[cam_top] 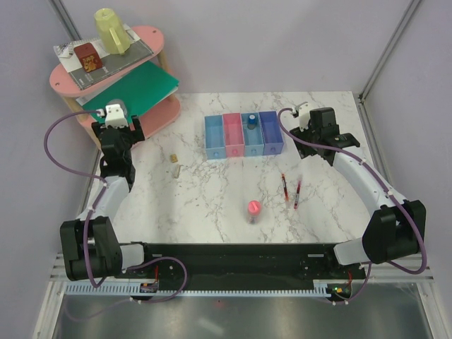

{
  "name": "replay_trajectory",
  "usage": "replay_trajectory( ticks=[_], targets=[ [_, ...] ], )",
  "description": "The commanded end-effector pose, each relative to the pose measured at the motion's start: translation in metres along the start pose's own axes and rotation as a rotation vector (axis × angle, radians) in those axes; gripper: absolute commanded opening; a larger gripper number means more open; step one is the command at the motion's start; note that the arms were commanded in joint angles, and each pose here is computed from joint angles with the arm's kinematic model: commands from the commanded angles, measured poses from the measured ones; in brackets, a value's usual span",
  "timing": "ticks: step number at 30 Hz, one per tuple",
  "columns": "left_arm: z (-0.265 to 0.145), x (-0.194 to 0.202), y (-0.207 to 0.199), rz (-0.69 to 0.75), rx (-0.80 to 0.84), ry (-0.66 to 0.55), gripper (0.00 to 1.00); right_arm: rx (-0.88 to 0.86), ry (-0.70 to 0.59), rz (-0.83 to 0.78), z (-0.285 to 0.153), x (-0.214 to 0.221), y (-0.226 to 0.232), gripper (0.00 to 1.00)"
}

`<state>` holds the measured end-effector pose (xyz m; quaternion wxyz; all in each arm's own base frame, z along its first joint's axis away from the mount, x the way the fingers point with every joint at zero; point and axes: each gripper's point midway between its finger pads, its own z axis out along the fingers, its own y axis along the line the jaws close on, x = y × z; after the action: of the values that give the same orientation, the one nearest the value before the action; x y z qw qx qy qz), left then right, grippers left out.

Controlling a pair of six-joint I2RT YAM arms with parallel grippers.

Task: Sort the stationery into containers
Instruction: Pick up the stationery from the corner of the board.

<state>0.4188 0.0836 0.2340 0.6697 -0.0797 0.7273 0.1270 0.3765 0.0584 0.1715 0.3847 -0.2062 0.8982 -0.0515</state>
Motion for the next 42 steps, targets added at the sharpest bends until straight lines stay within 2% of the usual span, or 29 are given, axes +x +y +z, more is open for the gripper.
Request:
replay_trajectory(
  ticks=[1,42],
  targets=[
    [0.007,-0.035,0.007,0.008,-0.027,-0.104,0.99,0.022,-0.043,0.021,-0.006,-0.017,-0.007,0.64],
    [0.023,-0.041,0.023,-0.008,-0.099,-0.15,0.99,0.011,-0.045,0.038,-0.005,-0.015,-0.008,0.65]
  ],
)
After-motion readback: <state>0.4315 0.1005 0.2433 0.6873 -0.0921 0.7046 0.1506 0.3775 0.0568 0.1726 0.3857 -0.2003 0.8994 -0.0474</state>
